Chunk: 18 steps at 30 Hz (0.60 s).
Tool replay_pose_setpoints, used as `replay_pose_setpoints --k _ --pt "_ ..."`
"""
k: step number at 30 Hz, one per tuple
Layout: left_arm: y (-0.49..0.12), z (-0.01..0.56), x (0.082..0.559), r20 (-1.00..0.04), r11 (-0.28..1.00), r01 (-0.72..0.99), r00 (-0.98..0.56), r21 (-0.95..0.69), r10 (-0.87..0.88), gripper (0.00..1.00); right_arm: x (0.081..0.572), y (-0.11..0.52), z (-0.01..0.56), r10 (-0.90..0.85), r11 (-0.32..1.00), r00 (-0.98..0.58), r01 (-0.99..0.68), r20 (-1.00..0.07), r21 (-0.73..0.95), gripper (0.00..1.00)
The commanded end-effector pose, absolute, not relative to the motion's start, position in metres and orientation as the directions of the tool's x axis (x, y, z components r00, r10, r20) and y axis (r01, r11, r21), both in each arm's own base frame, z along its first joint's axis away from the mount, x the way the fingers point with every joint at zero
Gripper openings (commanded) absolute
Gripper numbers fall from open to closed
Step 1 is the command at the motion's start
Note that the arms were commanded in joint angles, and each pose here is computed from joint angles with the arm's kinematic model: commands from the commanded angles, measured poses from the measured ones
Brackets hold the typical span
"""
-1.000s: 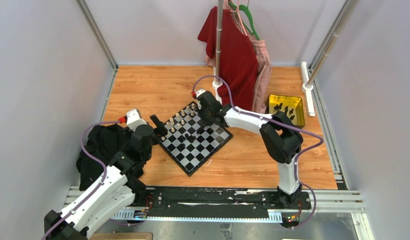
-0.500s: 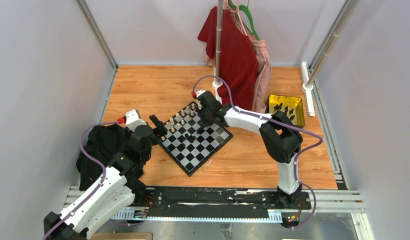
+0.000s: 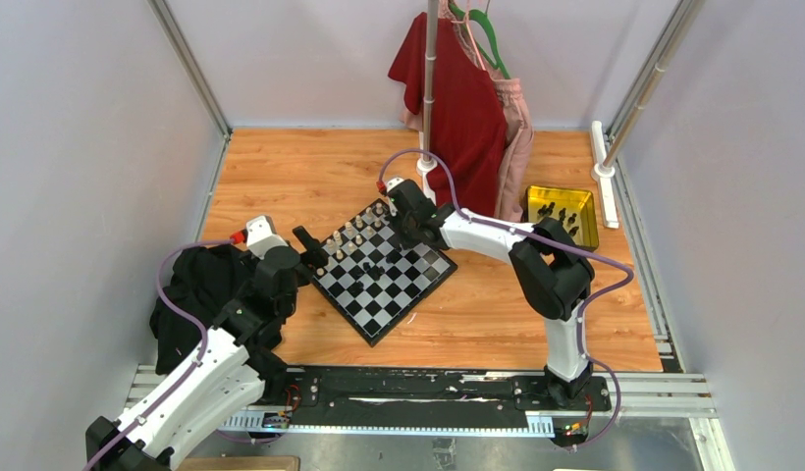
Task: Set up the chess pieces on the board
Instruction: Pick up the chess piece from the chessboard.
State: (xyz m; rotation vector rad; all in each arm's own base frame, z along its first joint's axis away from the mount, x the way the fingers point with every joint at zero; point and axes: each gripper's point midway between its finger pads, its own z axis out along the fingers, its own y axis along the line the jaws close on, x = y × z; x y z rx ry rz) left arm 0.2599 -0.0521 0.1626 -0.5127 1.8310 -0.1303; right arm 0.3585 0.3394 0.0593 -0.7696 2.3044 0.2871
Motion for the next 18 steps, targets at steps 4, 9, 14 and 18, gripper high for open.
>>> replay_pose_setpoints --k 4,9,14,18 --pt "-0.051 0.163 0.259 -0.879 0.887 -0.288 -0.215 -0.36 -0.427 1.0 0.354 0.329 0.052 -0.451 0.811 -0.622 -0.585 -0.64 -0.003 0.12" --pt "-0.05 0.163 0.258 -0.881 0.888 -0.291 -0.212 -0.357 -0.424 1.0 0.355 0.326 0.06 -0.447 0.816 -0.613 -0.578 -0.651 -0.016 0.0" --pt "-0.049 0.163 0.258 -0.882 0.887 -0.295 -0.211 -0.354 -0.422 1.0 0.354 0.317 0.074 -0.436 0.827 -0.599 -0.56 -0.671 -0.038 0.0" --pt "-0.048 0.162 0.258 -0.882 0.887 -0.298 -0.21 -0.352 -0.421 1.0 0.349 0.306 0.082 -0.43 0.836 -0.597 -0.546 -0.677 -0.05 0.0"
